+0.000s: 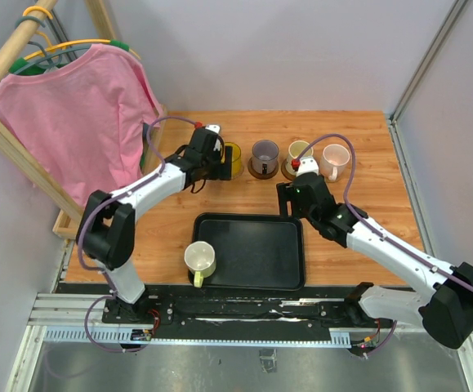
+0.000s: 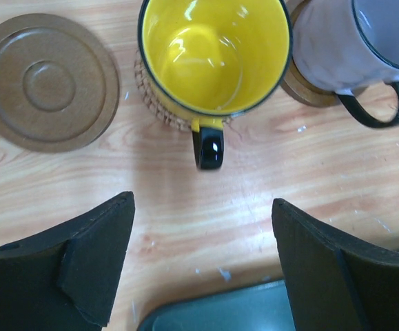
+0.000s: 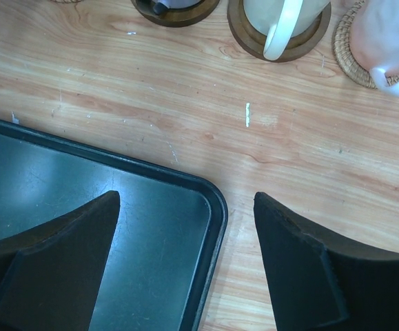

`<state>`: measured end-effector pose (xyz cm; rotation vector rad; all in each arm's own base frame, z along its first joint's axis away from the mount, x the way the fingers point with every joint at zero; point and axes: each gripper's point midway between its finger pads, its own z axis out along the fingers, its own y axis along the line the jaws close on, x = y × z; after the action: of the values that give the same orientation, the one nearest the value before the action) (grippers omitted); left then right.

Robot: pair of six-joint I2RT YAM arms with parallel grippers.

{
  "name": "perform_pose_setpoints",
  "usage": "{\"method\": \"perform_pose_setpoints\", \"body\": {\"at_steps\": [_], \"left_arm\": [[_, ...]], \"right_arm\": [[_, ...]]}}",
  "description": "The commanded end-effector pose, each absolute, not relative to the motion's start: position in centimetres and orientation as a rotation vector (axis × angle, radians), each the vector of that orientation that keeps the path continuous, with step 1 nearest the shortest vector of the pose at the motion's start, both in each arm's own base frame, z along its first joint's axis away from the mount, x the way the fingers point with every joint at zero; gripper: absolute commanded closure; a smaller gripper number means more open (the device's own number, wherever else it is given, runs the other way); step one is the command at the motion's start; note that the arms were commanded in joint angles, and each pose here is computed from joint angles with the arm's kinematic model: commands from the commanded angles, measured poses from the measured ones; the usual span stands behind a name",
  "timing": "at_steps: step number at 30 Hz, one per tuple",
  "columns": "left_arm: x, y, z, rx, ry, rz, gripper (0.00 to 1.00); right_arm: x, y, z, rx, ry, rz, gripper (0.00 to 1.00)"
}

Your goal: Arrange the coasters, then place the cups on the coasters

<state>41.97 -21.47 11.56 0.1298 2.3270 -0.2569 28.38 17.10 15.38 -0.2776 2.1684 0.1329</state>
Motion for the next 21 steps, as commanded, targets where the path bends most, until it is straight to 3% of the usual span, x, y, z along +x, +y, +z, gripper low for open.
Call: {"method": "perform_pose_setpoints", "body": {"at_steps": [1,7,21], "left_arm": [[39.1,-20.2,14.8,0.105,2.277,-0.252,0.15],[32.7,-17.2,16.0,0.053,2.288,-0.226,0.17],[20.5,-14.8,14.7,-0.054,2.437,-0.387,0.46]], "right_arm": [[28.3,16.9,16.0,-0.246,2.147,0.160,0.20],[28.2,16.8,15.7,-0.255,2.149,0.155,0.20],[28.4,18.0,14.7,-0.274,2.167,0.199,0.21]]}}
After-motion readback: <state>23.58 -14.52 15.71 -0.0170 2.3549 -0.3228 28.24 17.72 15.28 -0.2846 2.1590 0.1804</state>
